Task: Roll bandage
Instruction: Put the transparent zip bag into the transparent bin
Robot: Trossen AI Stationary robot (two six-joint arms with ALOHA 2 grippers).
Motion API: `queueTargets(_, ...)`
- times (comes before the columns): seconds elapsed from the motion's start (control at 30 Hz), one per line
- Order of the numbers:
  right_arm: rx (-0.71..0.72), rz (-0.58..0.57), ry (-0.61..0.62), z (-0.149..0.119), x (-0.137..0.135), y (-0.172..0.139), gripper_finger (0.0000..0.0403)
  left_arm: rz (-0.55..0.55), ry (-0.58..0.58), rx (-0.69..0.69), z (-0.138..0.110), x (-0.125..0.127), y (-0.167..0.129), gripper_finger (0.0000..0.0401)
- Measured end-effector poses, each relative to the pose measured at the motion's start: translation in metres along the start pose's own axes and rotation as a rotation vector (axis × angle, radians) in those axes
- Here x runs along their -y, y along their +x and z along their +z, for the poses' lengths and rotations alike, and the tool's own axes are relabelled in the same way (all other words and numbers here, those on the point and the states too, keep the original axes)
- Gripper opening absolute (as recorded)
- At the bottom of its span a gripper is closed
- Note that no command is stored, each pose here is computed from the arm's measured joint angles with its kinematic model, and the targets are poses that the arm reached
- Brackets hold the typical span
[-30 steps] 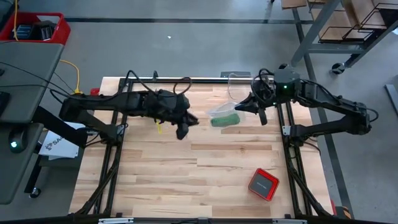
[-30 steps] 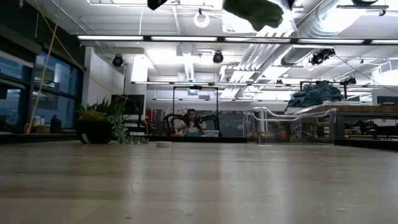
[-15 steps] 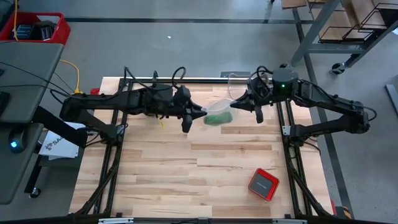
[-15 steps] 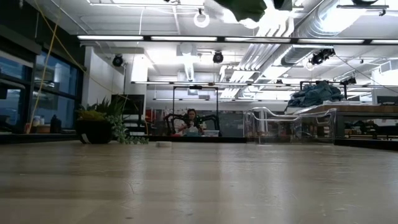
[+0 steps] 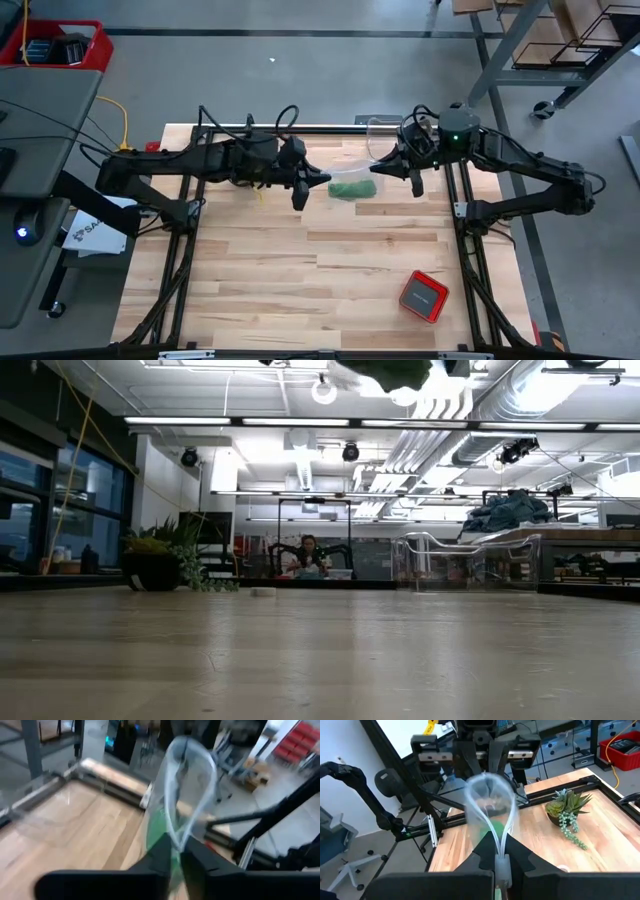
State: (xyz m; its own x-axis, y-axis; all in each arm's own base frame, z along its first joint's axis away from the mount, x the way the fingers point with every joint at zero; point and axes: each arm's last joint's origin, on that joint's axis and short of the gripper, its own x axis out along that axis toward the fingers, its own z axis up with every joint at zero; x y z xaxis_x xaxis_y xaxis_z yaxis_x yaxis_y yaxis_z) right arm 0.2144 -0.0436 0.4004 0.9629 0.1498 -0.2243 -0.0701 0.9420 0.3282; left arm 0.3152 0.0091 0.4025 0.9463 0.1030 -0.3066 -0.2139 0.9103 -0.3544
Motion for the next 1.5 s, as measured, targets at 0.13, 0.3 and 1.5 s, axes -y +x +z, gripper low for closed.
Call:
queueTargets(0.13,-0.032,-0.007,0.004,-0.003,0.001,0.000,0.0000,0.018,-0.018,-0.042,-0.004,-0.002,0.000,0.0006)
queueTargets(0.3,-0.117,-0.027,0.020,-0.012,0.003,-0.001,0.0000,-0.004,-0.018,-0.009,0.001,0.000,-0.005,0.0001)
queueTargets(1.5,-0.378,-0.689,0.111,-0.037,0.067,-0.018,0.0000,-0.080,-0.498,-0.055,-0.179,-0.011,0.007,0.0003)
